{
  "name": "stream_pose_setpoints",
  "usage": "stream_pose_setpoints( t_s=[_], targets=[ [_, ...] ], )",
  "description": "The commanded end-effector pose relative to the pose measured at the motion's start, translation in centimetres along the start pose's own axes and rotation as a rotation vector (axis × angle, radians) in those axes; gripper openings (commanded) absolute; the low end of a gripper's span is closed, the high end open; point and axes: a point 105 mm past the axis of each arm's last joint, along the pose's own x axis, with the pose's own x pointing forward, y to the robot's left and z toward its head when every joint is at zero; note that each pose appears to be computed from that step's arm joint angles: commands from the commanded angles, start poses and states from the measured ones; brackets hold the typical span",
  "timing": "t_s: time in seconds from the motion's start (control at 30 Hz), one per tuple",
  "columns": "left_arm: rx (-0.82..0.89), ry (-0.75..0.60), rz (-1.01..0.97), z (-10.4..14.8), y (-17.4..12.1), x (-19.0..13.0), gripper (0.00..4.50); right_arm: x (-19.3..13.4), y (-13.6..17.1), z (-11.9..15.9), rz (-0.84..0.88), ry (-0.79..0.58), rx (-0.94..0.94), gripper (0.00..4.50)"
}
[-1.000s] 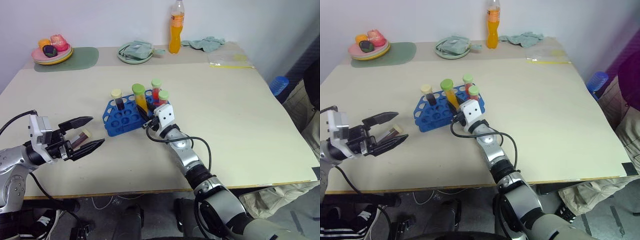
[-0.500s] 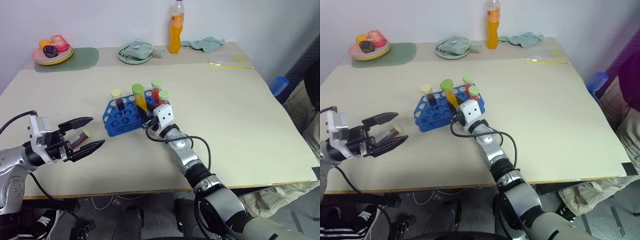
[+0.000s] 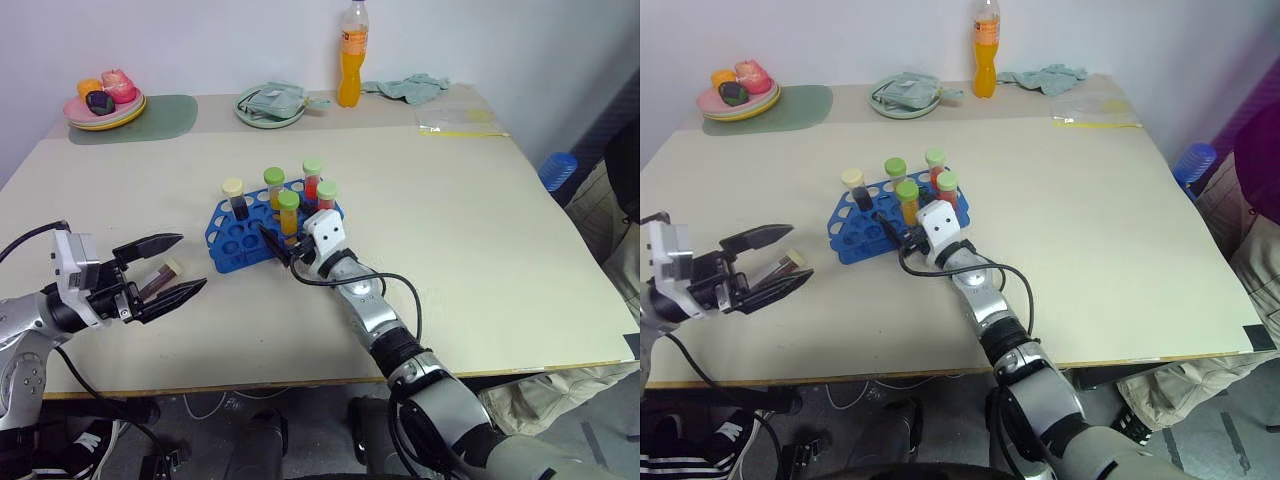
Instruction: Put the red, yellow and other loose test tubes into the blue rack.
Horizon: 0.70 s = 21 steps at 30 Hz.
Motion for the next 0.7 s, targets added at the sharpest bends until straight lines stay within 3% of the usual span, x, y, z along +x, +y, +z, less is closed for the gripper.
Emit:
stream_pose_setpoints(
  t_s=[0.03,0.2,0.37,0.53,0.7],
  targets=[
    [0.053,0.018,0.020,1.2,0.3,-1.0,4.50,-2.9,-0.2,1.7,0.149,0.003,-0.012,4.47],
    [0.052,0.121,0.104,0.3,1.5,-2.2,4.50,-7.7,-1.9,2.3,0.272,0.109,-0.068,4.47],
    [0.067,0.205,0.220,0.0,3.4,-3.6,4.50,-9.5,-5.1,4.0,0.232,0.156,-0.129,4.47],
    [-0.040,0.374,0.381,-0.5,5.9,-5.6,4.50,-11.1,-3.2,8.2,0.463,0.102,-0.059,4.47],
    [-0.168,0.588,0.426,-0.3,7.0,-6.6,4.50,-12.6,-2.3,10.3,0.644,0.127,-0.058,4.47]
  ],
)
